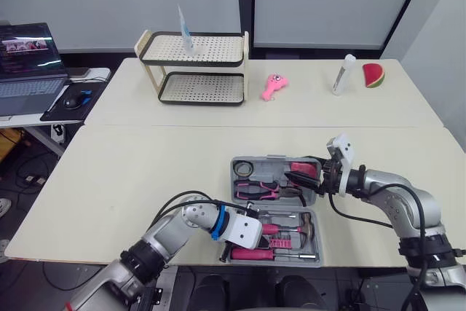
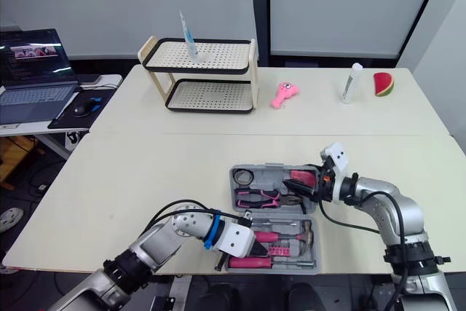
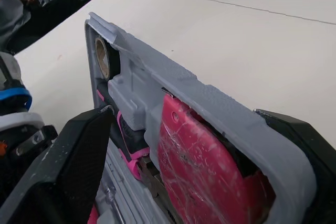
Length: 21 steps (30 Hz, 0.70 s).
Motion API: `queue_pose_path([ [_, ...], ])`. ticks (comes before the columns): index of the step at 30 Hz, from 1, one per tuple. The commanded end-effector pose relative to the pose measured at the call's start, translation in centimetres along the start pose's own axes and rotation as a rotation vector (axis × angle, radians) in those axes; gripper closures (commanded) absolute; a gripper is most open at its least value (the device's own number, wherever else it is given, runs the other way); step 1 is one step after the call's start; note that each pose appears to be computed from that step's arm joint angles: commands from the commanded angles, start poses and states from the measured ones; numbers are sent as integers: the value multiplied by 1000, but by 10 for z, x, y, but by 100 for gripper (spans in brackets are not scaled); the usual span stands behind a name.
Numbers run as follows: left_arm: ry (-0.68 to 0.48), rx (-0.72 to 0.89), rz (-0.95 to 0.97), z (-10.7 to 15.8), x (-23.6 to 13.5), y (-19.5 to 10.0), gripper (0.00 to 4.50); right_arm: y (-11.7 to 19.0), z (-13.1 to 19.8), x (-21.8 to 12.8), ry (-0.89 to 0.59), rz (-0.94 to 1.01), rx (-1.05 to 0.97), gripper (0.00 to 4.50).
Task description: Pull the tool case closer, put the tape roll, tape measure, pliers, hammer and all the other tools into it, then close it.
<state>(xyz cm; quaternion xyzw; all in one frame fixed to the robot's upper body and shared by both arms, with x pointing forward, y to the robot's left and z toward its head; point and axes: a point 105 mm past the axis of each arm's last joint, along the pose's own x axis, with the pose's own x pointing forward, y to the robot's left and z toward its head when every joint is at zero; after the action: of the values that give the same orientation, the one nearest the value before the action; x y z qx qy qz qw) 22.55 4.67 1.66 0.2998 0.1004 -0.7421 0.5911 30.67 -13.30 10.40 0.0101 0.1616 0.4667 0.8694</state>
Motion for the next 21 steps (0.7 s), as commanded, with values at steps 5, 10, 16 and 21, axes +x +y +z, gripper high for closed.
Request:
queue_pose_path([
  [5, -134, -153, 53, 32, -52, -8, 450, 15, 17, -9, -29, 32, -197, 2],
  [10, -70, -222, 77, 18, -83, -26, 450, 23, 15, -15, -11, 55, -241, 2],
  [16, 35, -352, 169, -16, -114, -36, 450, 35, 14, -30, 42, 88, -341, 2],
  [21, 102, -416, 268, -41, -134, -37, 450, 51, 14, -50, 120, 139, -447, 2],
])
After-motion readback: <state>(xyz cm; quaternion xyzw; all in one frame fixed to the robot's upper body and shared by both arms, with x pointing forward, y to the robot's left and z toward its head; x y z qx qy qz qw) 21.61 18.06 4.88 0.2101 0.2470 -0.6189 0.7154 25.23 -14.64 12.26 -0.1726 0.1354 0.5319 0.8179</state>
